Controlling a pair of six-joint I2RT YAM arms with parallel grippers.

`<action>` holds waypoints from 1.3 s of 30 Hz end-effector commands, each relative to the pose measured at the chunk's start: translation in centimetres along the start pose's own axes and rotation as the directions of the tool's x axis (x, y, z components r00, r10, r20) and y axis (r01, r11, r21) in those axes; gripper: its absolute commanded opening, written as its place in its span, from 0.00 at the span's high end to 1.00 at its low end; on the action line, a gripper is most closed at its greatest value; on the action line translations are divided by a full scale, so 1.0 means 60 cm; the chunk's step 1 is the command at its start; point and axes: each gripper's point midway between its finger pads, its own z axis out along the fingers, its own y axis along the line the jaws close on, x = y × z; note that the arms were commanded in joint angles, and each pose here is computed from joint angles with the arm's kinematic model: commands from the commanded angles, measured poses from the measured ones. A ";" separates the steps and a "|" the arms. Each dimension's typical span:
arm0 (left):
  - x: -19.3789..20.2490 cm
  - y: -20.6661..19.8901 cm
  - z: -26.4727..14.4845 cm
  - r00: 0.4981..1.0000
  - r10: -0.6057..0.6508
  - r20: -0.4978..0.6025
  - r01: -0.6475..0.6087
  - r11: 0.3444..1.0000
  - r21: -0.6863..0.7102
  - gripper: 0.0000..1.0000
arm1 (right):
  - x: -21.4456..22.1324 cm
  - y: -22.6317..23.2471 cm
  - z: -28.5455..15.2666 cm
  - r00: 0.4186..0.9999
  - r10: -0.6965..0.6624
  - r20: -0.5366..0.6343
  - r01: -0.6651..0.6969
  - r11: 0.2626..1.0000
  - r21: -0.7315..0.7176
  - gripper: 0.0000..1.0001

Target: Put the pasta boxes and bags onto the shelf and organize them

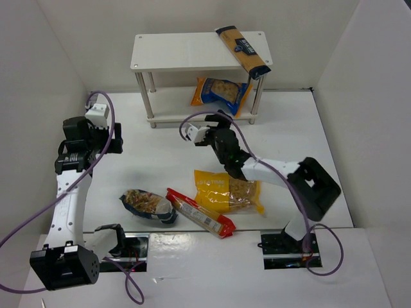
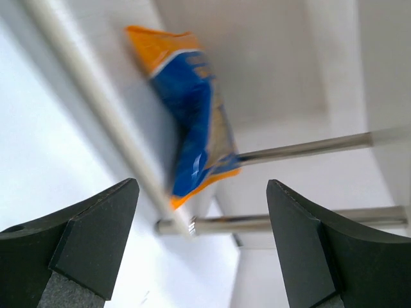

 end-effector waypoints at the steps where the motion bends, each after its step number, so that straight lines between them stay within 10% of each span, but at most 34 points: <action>1: -0.025 -0.003 -0.014 0.998 0.014 0.061 -0.015 1.000 0.014 0.00 | 0.004 0.018 -0.068 0.987 0.150 -0.056 -0.157 0.977 -0.145 0.12; 12: -0.036 -0.012 -0.037 0.997 0.007 0.078 -0.010 0.999 0.035 0.00 | 0.046 0.014 -0.253 0.915 0.388 -0.112 -0.401 0.836 -0.374 0.07; 19: -0.013 -0.009 -0.039 1.000 -0.016 0.022 0.015 1.000 0.025 0.00 | 0.165 -0.043 -0.286 0.817 0.504 -0.282 -0.558 0.815 -0.160 0.00; 30: 0.046 0.012 0.004 0.986 -0.060 -0.155 0.054 0.998 -0.039 0.00 | 0.380 -0.076 -0.320 0.310 0.695 -0.649 -0.776 0.579 0.250 0.00; 39: 0.041 0.019 0.002 0.987 -0.053 -0.151 0.043 0.997 -0.068 0.00 | 0.388 -0.088 -0.333 0.201 0.791 -0.577 -0.814 0.463 0.351 0.00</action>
